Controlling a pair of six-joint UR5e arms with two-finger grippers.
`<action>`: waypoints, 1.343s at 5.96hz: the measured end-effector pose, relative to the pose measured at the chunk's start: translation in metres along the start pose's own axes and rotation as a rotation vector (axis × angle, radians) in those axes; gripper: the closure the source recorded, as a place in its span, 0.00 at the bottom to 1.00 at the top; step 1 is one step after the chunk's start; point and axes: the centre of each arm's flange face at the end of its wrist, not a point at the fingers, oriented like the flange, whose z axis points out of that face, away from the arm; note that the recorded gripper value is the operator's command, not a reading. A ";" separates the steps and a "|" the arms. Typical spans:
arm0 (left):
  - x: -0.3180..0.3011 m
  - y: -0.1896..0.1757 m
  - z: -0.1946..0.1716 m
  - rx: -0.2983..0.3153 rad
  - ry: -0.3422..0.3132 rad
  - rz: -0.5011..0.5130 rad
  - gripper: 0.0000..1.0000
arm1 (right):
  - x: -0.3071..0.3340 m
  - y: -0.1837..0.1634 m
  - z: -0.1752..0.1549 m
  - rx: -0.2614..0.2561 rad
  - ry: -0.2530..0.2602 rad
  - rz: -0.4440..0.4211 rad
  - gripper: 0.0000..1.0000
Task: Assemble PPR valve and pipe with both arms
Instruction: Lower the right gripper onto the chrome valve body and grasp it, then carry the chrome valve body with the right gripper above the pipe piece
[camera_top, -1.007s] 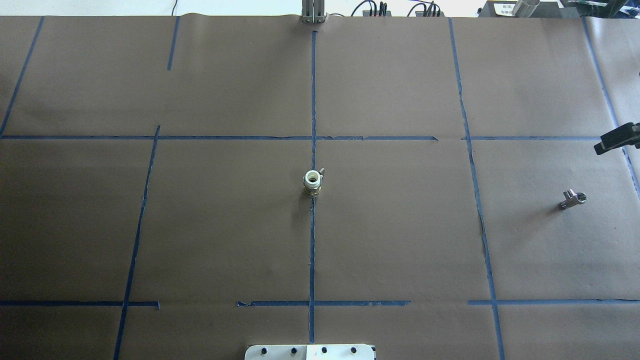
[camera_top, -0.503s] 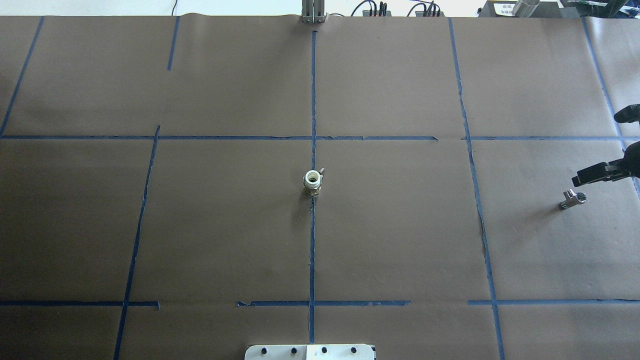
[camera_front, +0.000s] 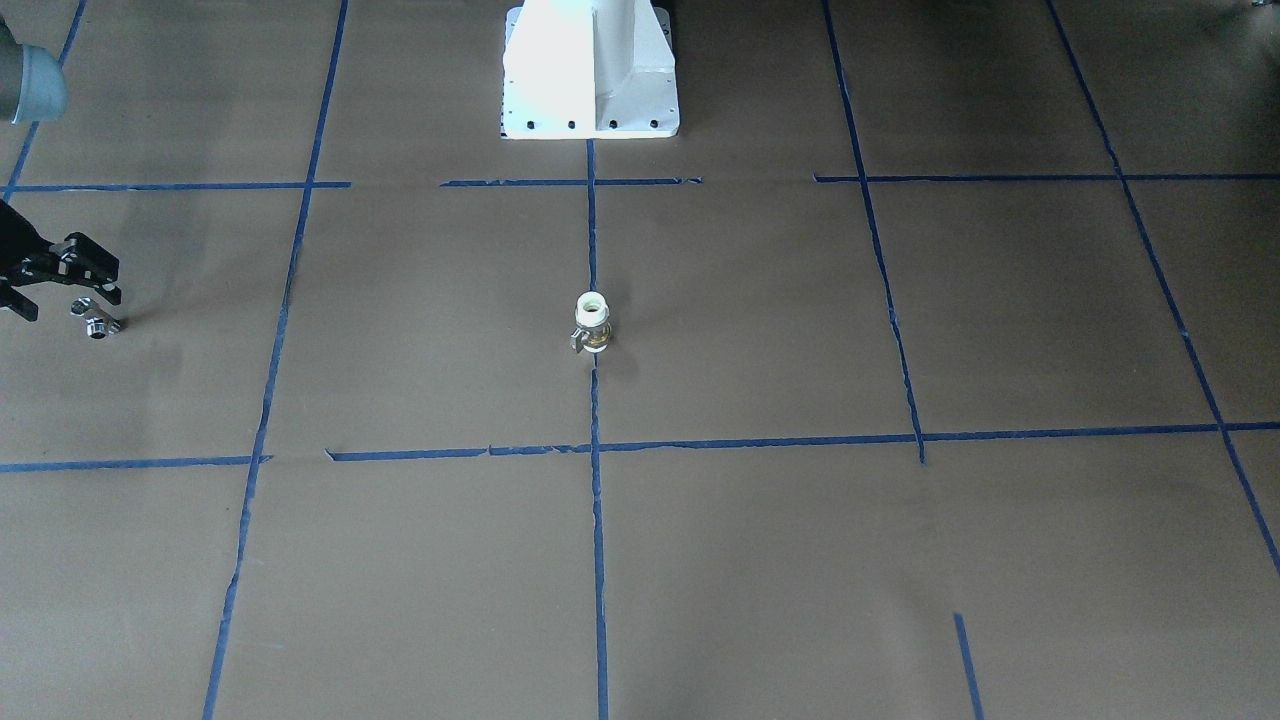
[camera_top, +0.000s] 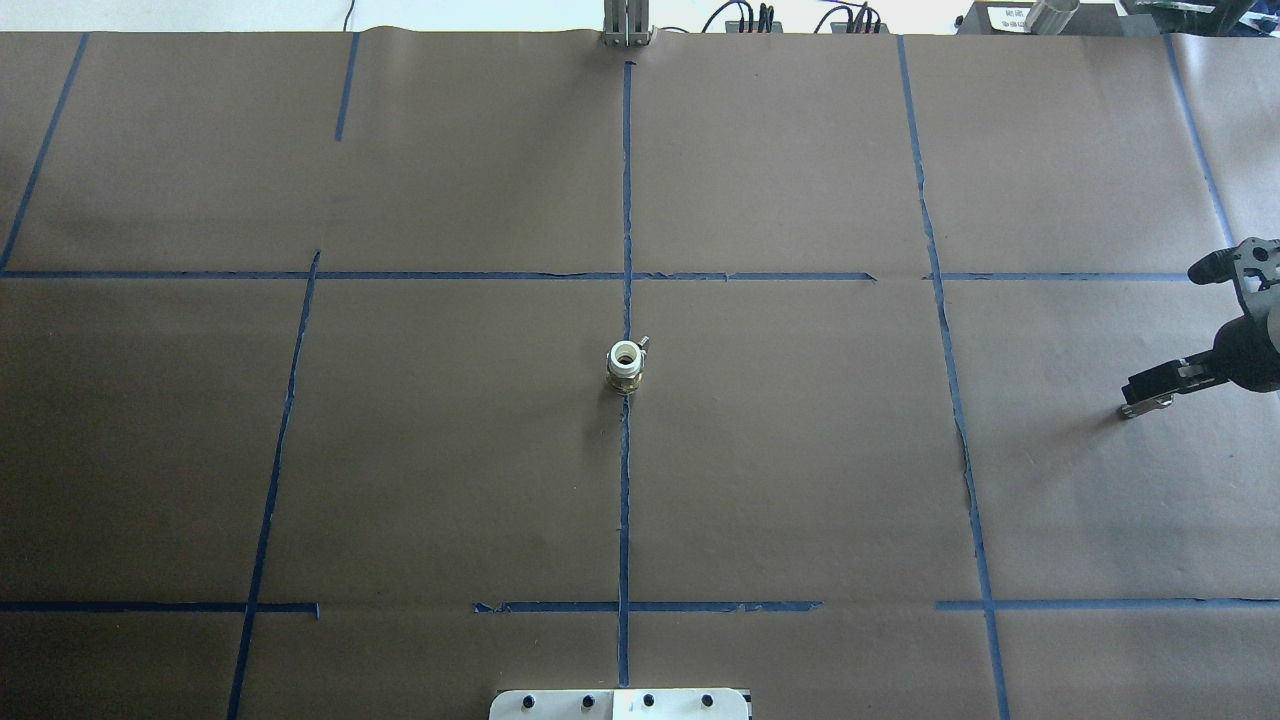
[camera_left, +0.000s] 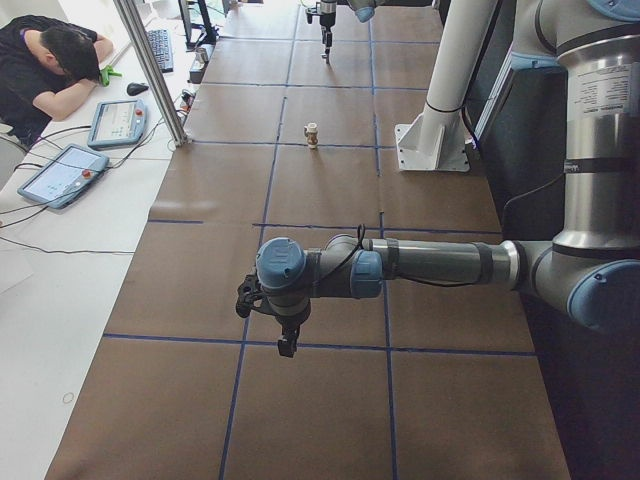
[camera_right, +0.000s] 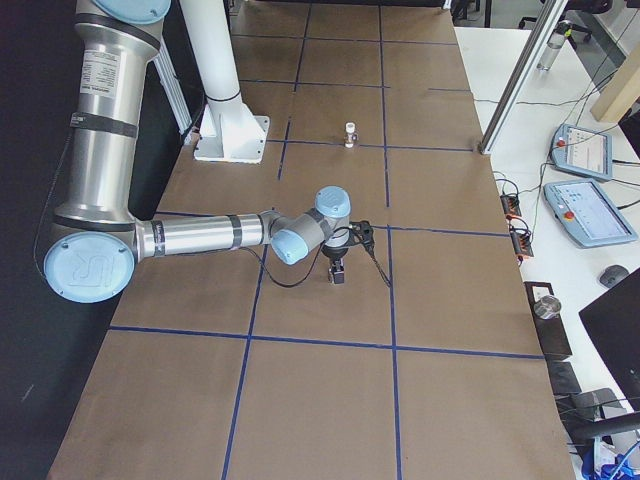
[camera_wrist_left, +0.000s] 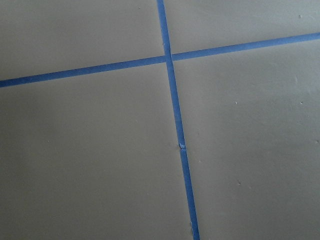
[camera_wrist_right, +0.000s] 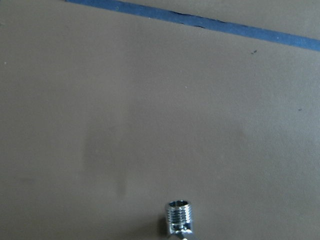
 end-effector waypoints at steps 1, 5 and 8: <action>0.000 0.000 0.000 0.000 0.000 -0.001 0.00 | 0.001 0.000 0.004 -0.007 0.003 -0.004 0.71; 0.001 -0.001 -0.001 0.002 0.000 0.000 0.00 | 0.001 0.001 0.009 -0.024 0.008 -0.002 1.00; 0.003 -0.001 -0.003 0.005 -0.001 0.001 0.00 | -0.060 -0.037 -0.028 0.002 -0.055 -0.042 1.00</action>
